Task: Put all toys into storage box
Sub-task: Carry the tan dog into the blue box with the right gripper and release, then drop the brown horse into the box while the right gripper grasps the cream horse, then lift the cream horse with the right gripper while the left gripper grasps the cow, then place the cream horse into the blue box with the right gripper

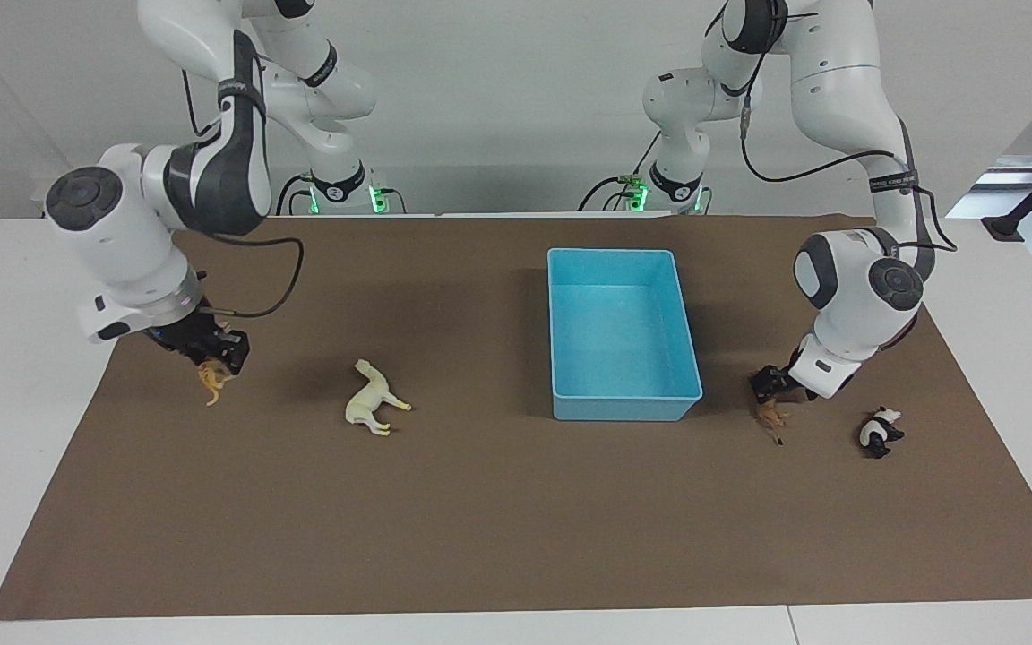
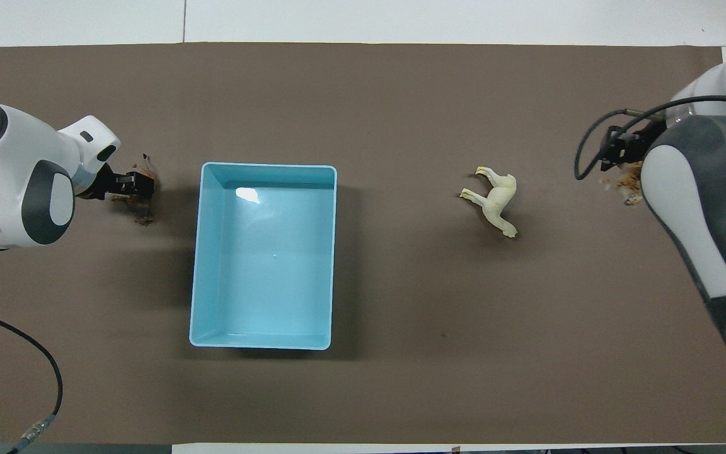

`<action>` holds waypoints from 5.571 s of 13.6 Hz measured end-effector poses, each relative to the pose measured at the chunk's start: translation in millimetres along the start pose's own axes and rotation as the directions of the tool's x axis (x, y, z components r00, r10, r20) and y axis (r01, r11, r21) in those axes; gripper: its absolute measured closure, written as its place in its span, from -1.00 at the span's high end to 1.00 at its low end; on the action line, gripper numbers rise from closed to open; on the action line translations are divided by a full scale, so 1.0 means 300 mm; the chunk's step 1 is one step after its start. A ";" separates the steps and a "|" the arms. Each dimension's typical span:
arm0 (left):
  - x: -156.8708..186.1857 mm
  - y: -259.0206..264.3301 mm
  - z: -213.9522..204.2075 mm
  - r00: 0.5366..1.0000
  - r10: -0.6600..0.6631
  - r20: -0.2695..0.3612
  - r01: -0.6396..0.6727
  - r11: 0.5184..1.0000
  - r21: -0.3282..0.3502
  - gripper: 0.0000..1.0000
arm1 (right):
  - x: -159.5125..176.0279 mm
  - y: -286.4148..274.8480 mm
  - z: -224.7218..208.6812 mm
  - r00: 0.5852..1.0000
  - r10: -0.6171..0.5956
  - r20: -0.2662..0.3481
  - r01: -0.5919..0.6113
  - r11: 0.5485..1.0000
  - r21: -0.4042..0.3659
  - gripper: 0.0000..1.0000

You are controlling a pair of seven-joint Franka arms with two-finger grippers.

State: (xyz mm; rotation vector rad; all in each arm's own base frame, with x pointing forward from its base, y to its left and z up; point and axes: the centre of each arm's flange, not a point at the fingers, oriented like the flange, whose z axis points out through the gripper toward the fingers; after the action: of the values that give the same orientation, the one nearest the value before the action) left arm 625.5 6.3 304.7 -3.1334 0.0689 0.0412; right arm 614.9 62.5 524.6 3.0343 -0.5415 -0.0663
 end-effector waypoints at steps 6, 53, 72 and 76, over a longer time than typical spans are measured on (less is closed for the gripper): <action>-0.025 0.019 0.039 1.000 -0.013 0.027 0.013 1.000 -0.001 0.63 | -0.625 -0.826 -0.202 0.976 0.213 -0.034 -0.202 0.960 0.194 0.10; 0.198 -0.417 -0.157 0.934 0.337 -0.121 -0.323 0.939 0.121 1.00 | -0.099 -0.228 0.800 0.988 0.135 -0.070 -0.132 0.990 0.054 0.53; 0.206 -0.454 -0.027 0.820 0.572 -0.009 -0.563 0.810 0.162 1.00 | -0.827 -1.301 0.248 0.976 0.215 -0.019 -0.196 0.919 0.341 -0.19; 0.196 -0.471 0.016 0.821 0.570 -0.021 -0.558 0.810 0.178 1.00 | -0.861 -1.340 0.294 0.954 0.298 0.015 -0.285 0.896 0.339 0.35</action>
State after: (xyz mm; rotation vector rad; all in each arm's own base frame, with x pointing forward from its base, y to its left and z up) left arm 690.4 144.9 299.2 -2.8220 0.9525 -0.0741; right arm 506.4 524.1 418.7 3.2233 -1.1059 0.1090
